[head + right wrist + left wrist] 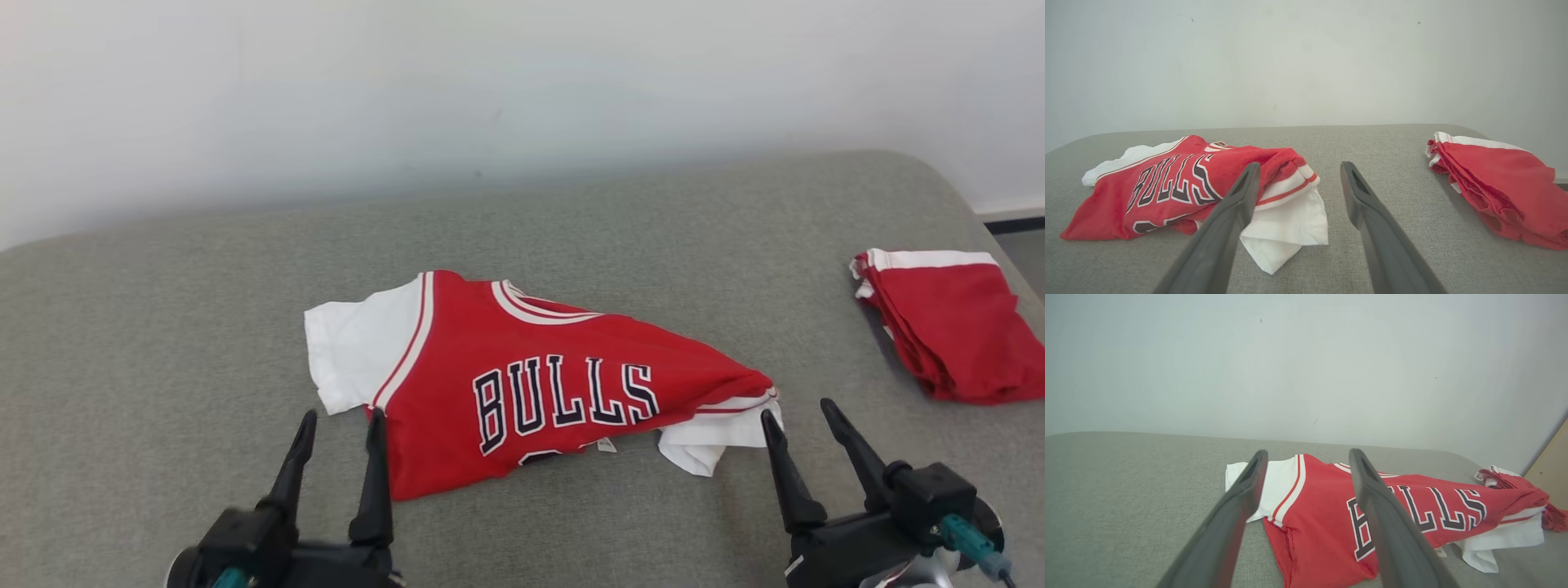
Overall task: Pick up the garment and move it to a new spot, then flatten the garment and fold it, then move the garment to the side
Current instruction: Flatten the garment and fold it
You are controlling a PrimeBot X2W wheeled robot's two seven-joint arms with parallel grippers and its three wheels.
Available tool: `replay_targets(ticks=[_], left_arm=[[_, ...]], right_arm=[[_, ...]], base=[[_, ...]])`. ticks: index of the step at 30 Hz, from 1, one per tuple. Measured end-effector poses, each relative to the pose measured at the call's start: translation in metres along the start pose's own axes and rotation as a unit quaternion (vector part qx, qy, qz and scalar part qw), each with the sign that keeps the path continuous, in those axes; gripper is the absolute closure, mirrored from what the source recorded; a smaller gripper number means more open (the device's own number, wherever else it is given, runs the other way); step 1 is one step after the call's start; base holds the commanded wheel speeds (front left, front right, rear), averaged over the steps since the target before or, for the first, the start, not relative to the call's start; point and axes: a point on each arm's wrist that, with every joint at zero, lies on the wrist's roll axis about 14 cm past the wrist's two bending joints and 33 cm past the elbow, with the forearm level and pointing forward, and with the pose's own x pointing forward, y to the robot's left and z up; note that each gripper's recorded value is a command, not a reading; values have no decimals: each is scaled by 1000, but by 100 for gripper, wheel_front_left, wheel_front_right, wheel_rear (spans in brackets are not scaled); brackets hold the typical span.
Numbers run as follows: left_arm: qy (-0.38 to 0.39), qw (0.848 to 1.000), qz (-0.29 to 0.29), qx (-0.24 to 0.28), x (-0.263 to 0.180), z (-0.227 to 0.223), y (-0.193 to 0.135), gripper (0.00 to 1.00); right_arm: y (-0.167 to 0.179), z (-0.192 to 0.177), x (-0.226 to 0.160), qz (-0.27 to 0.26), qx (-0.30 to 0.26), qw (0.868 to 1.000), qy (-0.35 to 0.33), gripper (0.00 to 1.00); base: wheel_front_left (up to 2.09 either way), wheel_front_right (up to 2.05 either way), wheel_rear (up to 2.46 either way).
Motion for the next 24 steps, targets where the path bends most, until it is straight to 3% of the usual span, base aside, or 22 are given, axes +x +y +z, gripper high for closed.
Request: replay_targets(ticks=[6,12,24], left_arm=[[-17,998,65,18,-36,9,35,0],[-12,992,120,23,-67,5,64,0],[-16,988,149,25,-80,5,84,0]], right_arm=[[5,9,15,21,-11,999,26,0],[-5,-4,19,18,-39,994,104,0],[-18,-36,27,13,-62,978,199,0]], base=[[0,0,0],[0,0,0],[0,0,0]])
